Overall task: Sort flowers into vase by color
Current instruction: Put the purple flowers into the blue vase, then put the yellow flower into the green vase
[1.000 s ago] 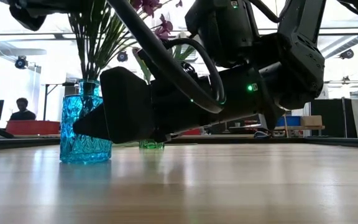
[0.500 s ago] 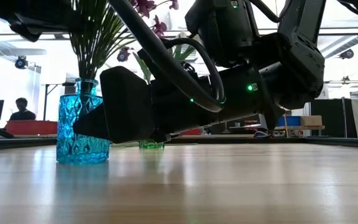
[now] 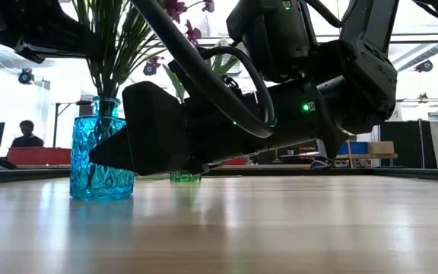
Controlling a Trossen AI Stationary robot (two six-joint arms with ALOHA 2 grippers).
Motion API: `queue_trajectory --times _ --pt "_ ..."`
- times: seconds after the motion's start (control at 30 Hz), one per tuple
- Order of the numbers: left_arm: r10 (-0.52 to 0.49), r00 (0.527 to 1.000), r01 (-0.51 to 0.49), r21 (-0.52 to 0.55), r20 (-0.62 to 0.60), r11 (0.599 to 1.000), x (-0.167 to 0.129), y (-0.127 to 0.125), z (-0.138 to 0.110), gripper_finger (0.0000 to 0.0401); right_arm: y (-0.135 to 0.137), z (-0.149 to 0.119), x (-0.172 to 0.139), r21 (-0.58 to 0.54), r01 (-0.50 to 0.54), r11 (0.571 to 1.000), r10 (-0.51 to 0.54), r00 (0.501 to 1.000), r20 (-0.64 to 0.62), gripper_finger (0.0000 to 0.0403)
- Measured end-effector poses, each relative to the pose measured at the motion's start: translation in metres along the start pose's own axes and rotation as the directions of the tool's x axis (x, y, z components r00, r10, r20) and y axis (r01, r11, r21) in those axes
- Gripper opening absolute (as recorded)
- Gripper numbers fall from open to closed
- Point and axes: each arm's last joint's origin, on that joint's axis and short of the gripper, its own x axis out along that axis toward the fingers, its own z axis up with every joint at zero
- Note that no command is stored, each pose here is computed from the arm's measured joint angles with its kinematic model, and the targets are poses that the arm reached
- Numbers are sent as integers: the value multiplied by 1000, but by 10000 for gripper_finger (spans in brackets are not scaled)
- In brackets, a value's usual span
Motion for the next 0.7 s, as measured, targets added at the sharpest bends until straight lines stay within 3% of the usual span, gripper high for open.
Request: queue_trajectory --times 0.17,0.43,0.7 --pt "-15 1000 15 -19 -3 1000 -1 2 3 28 0 0 0 1 0 1000 0 1000 0 354" --pt "-44 999 44 -34 -11 998 -3 2 6 106 0 2 0 4 -1 1000 1 1000 3 354" --pt "-80 997 80 13 9 997 -13 -2 22 166 0 11 -3 -17 15 1000 -16 998 -61 354"
